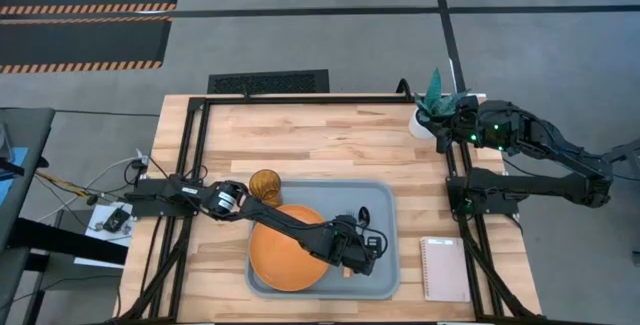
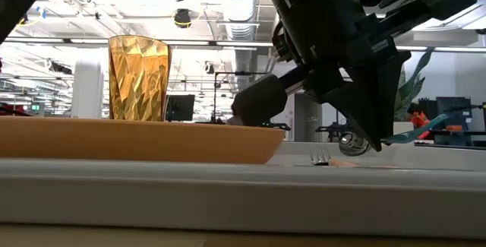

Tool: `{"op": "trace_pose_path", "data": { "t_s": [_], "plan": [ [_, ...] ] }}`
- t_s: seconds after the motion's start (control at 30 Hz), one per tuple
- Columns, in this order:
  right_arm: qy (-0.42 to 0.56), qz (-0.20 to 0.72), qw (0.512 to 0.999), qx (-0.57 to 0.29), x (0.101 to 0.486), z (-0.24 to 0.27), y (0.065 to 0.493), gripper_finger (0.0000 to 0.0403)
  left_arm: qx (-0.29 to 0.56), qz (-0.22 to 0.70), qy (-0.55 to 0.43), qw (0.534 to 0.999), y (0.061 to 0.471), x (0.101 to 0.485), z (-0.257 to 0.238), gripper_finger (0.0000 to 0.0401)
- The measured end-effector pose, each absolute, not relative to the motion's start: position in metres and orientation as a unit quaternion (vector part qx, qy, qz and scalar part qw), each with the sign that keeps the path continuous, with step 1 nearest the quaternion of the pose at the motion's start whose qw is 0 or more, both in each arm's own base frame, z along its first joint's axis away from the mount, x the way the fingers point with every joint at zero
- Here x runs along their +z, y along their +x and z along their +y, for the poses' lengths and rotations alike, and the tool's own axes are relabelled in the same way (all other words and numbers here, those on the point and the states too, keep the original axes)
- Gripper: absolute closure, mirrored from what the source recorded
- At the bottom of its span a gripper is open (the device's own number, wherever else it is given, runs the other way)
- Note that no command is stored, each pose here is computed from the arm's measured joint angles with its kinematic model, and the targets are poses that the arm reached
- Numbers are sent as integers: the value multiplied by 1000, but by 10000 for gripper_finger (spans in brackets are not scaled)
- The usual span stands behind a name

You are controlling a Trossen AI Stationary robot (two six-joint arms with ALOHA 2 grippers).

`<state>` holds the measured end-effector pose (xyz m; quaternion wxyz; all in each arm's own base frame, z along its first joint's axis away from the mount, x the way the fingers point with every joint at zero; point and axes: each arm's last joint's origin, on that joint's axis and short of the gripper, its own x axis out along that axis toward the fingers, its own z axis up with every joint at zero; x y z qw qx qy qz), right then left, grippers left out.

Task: Pick and place plate/cup/fork/spoon on tray
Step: Put the blue spoon on the gray tray to the right of the orange fork, then return to Home Position

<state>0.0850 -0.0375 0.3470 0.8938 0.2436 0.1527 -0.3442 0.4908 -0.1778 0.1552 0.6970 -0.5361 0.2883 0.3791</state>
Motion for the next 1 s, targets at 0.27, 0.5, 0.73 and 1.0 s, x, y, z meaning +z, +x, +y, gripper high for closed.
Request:
{"op": "trace_pose_path", "data": {
  "t_s": [0.27, 0.5, 0.73, 1.0],
  "plan": [
    [244, 153, 894, -344, 347, -38, 85, 214, 379, 288, -541, 693, 491, 155, -177, 369],
    [243, 153, 894, -344, 347, -38, 85, 214, 377, 288, -542, 694, 492, 156, -177, 359],
    [240, 152, 898, -337, 348, -37, 85, 214, 358, 298, -544, 698, 490, 170, -177, 358],
    [228, 111, 922, -294, 358, -37, 90, 214, 262, 268, -503, 779, 473, 264, -168, 357]
  ]
}}
